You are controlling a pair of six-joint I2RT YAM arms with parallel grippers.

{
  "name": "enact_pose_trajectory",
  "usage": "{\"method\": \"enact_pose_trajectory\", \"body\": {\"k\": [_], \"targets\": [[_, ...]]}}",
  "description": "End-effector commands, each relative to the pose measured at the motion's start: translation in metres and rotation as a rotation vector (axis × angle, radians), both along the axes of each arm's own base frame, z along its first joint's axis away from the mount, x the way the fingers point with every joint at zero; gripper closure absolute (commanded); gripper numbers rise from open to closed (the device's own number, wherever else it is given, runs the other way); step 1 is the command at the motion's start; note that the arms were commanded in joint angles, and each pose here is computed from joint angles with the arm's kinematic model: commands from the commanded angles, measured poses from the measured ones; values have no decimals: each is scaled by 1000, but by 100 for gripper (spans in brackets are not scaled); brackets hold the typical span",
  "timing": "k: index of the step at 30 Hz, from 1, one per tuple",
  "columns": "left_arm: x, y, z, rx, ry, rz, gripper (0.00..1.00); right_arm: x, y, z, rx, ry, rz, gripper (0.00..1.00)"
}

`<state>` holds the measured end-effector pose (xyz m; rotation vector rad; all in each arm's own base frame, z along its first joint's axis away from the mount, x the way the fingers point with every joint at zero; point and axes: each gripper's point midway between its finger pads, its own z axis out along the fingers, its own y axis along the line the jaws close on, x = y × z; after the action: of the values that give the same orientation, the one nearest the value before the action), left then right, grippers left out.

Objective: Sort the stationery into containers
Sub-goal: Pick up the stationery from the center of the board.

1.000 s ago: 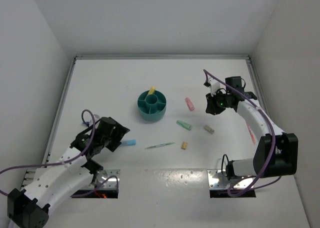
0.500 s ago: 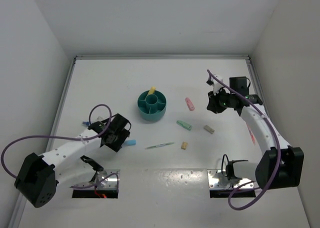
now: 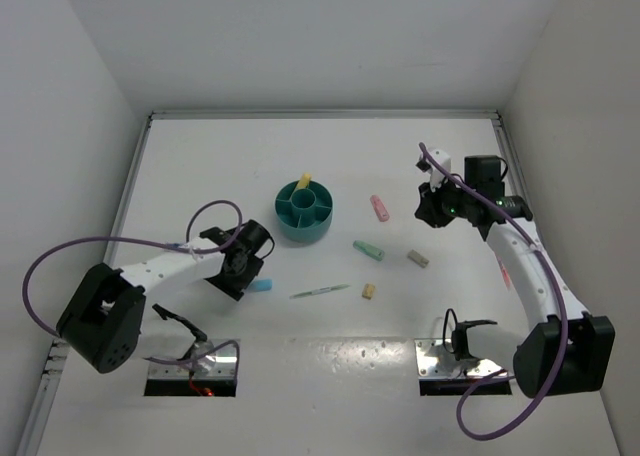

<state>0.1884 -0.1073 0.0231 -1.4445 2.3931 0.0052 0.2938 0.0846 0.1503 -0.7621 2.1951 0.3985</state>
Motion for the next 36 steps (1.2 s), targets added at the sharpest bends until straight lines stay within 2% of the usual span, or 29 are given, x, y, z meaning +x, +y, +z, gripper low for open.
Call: {"method": "enact_pose_trajectory", "body": {"k": [1,8,11,16,19,21,23,25,26,27,28,29,30,31,34,35,36], "targets": [[6,2,-1,25,14,26,37,1,5,10,14,-49,28,81],[-1,6,-24,39,75,24,38,1,6,17,21,-74,23,81],[-3,10,-26,44,83,33,45,1,6,18,22,-83,23,81],[-5,14,-32,44,99,30,71,0,6,18,27,-78,17,81],[-6,15,-36,42,109,12,78,0,6,18,27,-78,17,81],[9,7,-24,30,74,-35,81,1,3,18,27,-78,8,81],[36,3,0,56,-22,-96,88,1,3,18,27,-78,8,81],[83,-6,55,114,-191,-252,93,-1,4,14,33,-69,14,81],[100,-9,80,148,-257,-319,100,-2,6,15,40,-68,22,91],[115,-8,103,236,-303,-470,100,-3,6,11,31,-66,31,100],[136,-13,146,294,-430,-530,100,-3,7,8,24,-70,61,100],[142,-16,165,358,-500,-585,100,-10,12,7,38,-56,104,100],[161,-19,200,381,-654,-558,100,-12,15,7,43,-58,133,100],[161,-13,214,439,-730,-622,100,-16,17,3,43,-61,167,100],[188,-12,253,476,-980,-668,100,-27,28,1,77,-87,264,100],[200,-14,262,480,-1031,-712,100,-34,33,0,81,-118,326,97],[205,-19,252,458,-1016,-747,100,-37,34,-4,84,-122,352,94]]}}
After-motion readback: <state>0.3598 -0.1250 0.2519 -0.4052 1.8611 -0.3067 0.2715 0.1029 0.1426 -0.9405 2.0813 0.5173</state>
